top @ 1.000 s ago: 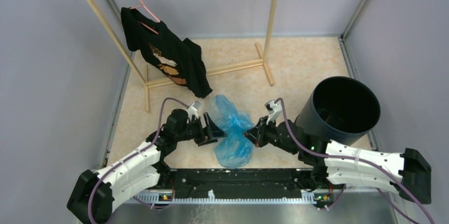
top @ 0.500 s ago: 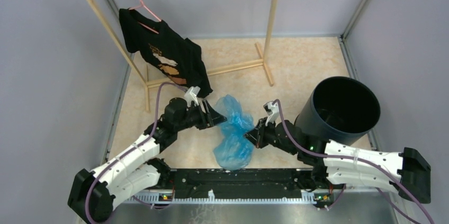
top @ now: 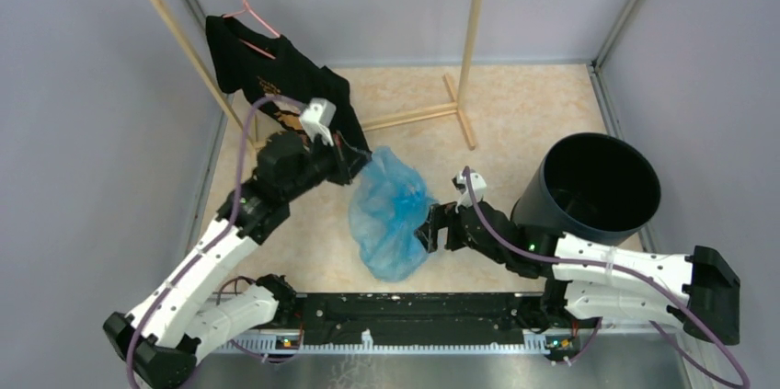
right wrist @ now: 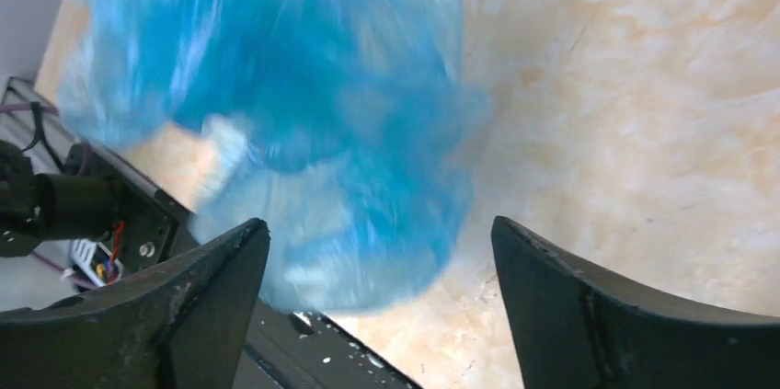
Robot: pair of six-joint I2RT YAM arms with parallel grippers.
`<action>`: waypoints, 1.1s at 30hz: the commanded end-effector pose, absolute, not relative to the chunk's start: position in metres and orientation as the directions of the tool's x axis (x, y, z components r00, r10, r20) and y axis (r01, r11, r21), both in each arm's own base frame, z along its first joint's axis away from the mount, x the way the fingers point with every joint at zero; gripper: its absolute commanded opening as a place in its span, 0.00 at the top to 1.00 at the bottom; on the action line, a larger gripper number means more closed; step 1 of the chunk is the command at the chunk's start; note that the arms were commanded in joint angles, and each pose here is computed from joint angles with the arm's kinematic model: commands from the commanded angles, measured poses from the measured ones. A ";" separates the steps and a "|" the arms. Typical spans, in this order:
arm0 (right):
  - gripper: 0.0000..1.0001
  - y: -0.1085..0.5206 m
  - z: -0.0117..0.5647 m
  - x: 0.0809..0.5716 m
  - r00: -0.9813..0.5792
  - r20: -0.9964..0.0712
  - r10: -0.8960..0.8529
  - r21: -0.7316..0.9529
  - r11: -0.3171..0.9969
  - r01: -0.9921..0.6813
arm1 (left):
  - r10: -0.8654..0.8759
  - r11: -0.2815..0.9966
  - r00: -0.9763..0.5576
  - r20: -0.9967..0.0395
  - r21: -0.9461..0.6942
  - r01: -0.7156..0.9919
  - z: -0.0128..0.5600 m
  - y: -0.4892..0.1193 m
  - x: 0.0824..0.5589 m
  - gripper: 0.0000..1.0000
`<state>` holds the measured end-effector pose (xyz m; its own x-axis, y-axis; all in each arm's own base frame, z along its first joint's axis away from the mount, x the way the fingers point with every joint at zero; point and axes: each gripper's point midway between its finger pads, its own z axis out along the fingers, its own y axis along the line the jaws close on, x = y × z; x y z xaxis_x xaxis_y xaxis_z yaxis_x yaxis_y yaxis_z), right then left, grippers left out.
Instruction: Put the trash bags into the trash bin
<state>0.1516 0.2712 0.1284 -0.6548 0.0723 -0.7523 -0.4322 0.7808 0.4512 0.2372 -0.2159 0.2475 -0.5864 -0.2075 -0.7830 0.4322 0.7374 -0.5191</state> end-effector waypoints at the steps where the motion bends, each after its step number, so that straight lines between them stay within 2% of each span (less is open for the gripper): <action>1: 0.05 0.265 0.166 0.172 -0.581 -0.808 0.095 0.382 0.835 -0.395 | -0.153 0.695 -0.228 -0.961 -0.269 0.667 0.390 -0.210 0.235 1.00; 4: 0.01 0.267 0.177 0.172 -0.577 -0.812 0.089 0.379 0.832 -0.405 | -0.179 0.541 -0.215 -0.960 -0.279 0.794 0.419 -0.229 0.206 1.00; 6: 0.01 0.268 0.180 0.169 -0.588 -0.804 0.089 0.391 0.825 -0.409 | -0.171 0.448 -0.305 -0.937 -0.349 0.823 0.400 -0.241 0.190 1.00; 8: 0.01 0.268 0.180 0.166 -0.597 -0.797 0.089 0.403 0.815 -0.416 | -0.130 0.401 -0.427 -0.895 -0.441 0.803 0.358 -0.248 0.180 1.00; 10: 0.01 0.265 0.178 0.164 -0.599 -0.796 0.088 0.405 0.812 -0.420 | -0.087 0.435 -0.527 -0.845 -0.508 0.743 0.304 -0.245 0.175 1.00; 13: 0.01 0.258 0.173 0.164 -0.596 -0.798 0.089 0.397 0.822 -0.408 | -0.085 0.580 -0.661 -0.746 -0.576 0.576 0.227 -0.222 0.170 1.00; 17: 0.02 0.257 0.179 0.168 -0.566 -0.817 0.111 0.396 0.821 -0.410 | -0.135 0.570 -0.733 -0.667 -0.657 0.494 0.186 -0.212 0.148 1.00; 20: 0.01 0.263 0.185 0.174 -0.536 -0.835 0.126 0.397 0.812 -0.427 | -0.191 0.554 -0.696 -0.692 -0.661 0.506 0.201 -0.206 0.143 1.00; 26: 0.04 0.278 0.180 0.184 -0.518 -0.854 0.048 0.328 0.822 -0.466 | -0.264 0.625 -0.541 -0.799 -0.569 0.535 0.253 -0.183 0.156 1.00; 30: 0.05 0.288 0.182 0.184 -0.507 -0.861 -0.031 0.277 0.808 -0.520 | -0.254 0.630 -0.460 -0.851 -0.506 0.589 0.284 -0.181 0.159 1.00; 33: 0.03 0.288 0.203 0.185 -0.471 -0.882 -0.027 0.269 0.791 -0.550 | -0.217 0.654 -0.431 -0.876 -0.458 0.602 0.295 -0.178 0.162 1.00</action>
